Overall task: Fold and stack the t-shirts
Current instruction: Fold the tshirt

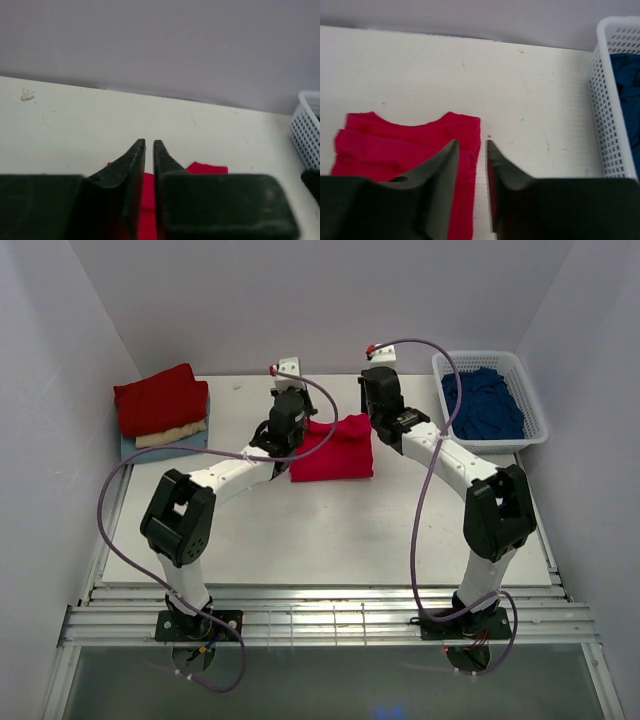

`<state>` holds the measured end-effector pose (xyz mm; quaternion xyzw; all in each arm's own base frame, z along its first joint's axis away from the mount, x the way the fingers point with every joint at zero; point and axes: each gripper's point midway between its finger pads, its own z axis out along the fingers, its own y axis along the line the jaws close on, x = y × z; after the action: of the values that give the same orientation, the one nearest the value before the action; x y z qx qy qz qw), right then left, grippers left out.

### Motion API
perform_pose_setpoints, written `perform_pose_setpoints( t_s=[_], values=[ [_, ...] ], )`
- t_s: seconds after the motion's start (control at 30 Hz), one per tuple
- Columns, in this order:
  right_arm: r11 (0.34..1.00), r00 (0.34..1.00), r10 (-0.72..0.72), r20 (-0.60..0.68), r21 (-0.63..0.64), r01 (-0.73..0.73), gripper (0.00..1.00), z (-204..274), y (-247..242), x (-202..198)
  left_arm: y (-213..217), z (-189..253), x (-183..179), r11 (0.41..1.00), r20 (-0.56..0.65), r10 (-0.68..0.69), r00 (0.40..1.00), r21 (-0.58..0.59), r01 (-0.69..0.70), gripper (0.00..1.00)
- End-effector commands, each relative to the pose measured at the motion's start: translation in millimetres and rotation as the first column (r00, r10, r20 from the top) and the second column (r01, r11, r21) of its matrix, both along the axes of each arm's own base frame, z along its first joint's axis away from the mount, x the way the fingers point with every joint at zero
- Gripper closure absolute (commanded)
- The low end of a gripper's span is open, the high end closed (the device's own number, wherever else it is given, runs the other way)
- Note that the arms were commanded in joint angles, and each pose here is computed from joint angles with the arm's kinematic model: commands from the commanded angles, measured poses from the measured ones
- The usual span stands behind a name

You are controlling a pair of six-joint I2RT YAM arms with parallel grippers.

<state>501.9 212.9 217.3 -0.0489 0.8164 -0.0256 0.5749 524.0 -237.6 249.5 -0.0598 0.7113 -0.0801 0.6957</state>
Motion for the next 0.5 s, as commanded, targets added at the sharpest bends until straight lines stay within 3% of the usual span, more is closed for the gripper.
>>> perform_pose_setpoints(
  t_s=[0.0, 0.03, 0.07, 0.23, 0.47],
  values=[
    [0.990, 0.993, 0.112, -0.036, 0.085, -0.108, 0.73, -11, 19, -13, -37, -30, -43, 0.991, -0.072, -0.128, 0.989, -0.046, 0.125, 0.84],
    [0.978, 0.981, 0.183, -0.068, 0.116, -0.174, 0.88, -19, 31, -19, -49, -51, -57, 0.986, -0.113, -0.164, 0.980, -0.038, 0.161, 1.00],
    [0.970, 0.972, 0.216, -0.095, 0.132, -0.202, 0.92, -30, 36, -25, -56, -62, -64, 0.982, -0.135, -0.186, 0.973, -0.058, 0.179, 1.00],
    [0.909, 0.901, 0.393, -0.184, 0.229, -0.349, 0.92, -68, 74, -38, -80, -125, -80, 0.961, -0.268, -0.274, 0.924, -0.105, 0.255, 1.00],
    [0.872, 0.828, 0.475, -0.298, 0.287, -0.397, 0.92, -110, 94, -45, -87, -170, -80, 0.960, -0.361, -0.280, 0.889, -0.082, 0.269, 1.00]
  ],
)
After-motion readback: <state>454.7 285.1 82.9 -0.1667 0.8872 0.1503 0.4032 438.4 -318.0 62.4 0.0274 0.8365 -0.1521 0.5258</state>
